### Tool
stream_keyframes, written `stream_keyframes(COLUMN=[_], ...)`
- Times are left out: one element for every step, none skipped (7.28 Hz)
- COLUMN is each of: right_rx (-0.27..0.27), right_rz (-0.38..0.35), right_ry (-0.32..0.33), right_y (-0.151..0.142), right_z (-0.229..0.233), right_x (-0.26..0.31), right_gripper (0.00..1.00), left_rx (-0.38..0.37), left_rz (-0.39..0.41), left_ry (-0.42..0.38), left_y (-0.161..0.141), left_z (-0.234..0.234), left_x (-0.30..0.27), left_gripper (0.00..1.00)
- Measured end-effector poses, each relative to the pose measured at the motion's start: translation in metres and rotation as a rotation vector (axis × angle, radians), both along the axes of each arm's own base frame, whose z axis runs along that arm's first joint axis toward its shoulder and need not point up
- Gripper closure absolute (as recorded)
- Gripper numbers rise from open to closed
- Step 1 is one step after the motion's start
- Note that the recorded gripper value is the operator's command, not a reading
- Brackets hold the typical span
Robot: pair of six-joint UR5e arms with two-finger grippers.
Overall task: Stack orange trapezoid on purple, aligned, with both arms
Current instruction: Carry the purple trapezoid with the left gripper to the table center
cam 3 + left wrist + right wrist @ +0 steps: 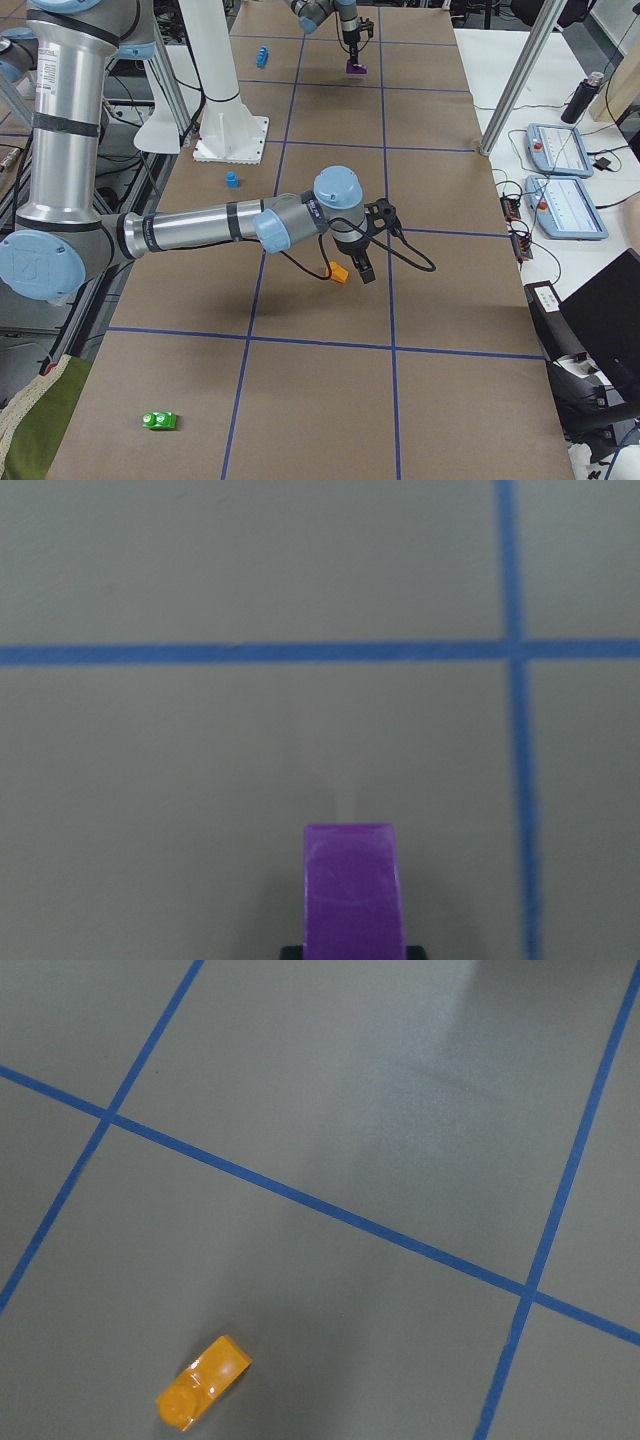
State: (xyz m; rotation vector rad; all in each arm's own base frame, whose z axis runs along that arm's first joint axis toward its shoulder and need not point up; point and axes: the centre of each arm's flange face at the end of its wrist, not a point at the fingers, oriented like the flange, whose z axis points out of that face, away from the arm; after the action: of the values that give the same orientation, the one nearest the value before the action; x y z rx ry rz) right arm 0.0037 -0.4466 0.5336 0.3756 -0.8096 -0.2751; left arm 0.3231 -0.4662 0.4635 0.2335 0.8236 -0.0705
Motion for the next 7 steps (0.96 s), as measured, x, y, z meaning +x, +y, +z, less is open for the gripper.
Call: stream_keyframes(right_rx=[-0.004, -0.007, -0.009, -0.011, -0.011, -0.011, -0.012], right_rz=[0.000, 0.000, 0.000, 0.000, 0.000, 0.000, 0.000], right_ry=[0.000, 0.000, 0.001, 0.001, 0.001, 0.001, 0.001], right_y=[0.000, 0.000, 0.000, 0.000, 0.000, 0.000, 0.000], right_z=[0.002, 0.003, 0.004, 0.005, 0.005, 0.006, 0.006], right_x=[0.000, 0.000, 0.000, 0.000, 0.000, 0.000, 0.000], right_gripper=[0.00, 0.00, 0.00, 0.00, 0.00, 0.00, 0.00], left_rx=[0.008, 0.014, 0.011, 0.005, 0.007, 0.013, 0.007], left_rz=[0.023, 0.060, 0.098, 0.133, 0.156, 0.163, 0.160], left_ry=[0.008, 0.015, 0.013, 0.009, 0.004, -0.006, -0.011], left_y=[-0.010, -0.014, -0.013, -0.008, -0.004, -0.001, 0.001], left_z=[-0.042, -0.090, -0.144, -0.190, -0.224, -0.247, -0.267], left_x=[0.031, 0.069, 0.107, 0.139, 0.168, 0.198, 0.228], left_gripper=[1.00, 1.00, 1.00, 1.00, 1.00, 1.00, 1.00])
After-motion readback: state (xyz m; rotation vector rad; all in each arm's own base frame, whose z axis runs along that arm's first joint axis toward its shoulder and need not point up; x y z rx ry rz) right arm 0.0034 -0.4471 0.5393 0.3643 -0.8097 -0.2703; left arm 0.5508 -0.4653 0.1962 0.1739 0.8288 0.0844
